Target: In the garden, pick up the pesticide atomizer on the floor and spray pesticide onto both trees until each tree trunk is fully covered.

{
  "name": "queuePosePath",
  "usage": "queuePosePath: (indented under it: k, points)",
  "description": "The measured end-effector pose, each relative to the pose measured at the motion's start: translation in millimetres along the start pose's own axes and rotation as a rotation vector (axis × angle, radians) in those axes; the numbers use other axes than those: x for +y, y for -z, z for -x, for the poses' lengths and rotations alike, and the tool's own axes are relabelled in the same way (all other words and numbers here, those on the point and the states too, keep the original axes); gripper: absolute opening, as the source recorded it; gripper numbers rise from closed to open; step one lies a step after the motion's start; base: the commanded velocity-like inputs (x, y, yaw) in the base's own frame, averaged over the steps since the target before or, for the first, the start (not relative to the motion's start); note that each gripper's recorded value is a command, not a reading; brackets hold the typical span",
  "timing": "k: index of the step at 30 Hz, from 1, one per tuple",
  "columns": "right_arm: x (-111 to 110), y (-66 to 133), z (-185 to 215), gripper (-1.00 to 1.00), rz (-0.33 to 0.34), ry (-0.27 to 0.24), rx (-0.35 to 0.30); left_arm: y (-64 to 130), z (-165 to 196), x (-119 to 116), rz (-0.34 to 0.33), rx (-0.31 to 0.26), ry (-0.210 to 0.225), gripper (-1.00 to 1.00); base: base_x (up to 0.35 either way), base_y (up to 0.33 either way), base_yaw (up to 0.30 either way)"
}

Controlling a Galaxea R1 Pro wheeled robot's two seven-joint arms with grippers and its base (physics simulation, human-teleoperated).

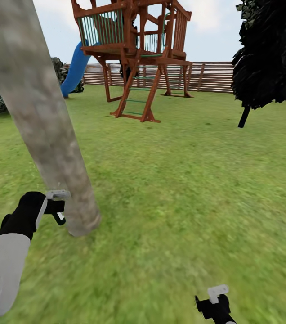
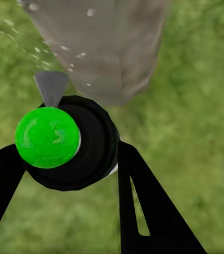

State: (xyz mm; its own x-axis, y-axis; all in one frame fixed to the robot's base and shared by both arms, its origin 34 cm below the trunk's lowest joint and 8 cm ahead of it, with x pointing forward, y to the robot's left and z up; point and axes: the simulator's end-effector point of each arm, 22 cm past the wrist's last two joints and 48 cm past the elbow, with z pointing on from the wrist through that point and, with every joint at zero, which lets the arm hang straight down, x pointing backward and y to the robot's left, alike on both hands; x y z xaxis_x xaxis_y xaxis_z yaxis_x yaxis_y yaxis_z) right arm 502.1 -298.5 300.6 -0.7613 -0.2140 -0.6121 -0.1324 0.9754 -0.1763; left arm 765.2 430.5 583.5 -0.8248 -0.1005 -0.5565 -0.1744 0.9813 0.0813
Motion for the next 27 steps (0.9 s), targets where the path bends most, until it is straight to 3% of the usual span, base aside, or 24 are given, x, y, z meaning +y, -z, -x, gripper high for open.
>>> queuePosePath:
  k: [7, 18, 22, 27]
  points:
    - [2, 0.1, 0, 1.0, 0.002, -0.001, 0.0, 0.0, 0, 1, 0.0, 0.0, 0.004, -1.0, 0.048, -0.276, 0.175]
    - [0, 0.0, 0, 1.0, 0.0, 0.0, 0.0, 0.1, 0, 3, 0.005, 0.0, 0.004, -1.0, 0.03, -0.276, 0.023]
    - [0, 0.0, 0, 1.0, 0.0, 0.0, 0.0, 0.5, -1, 12, 0.002, -0.004, 0.052, -1.0, 0.198, -0.183, 0.257]
    - [1, -0.1, 0, 1.0, 0.001, -0.001, 0.0, -2.8, -7, 18, 0.017, 0.002, 0.048, -1.0, 0.04, -0.021, 0.228]
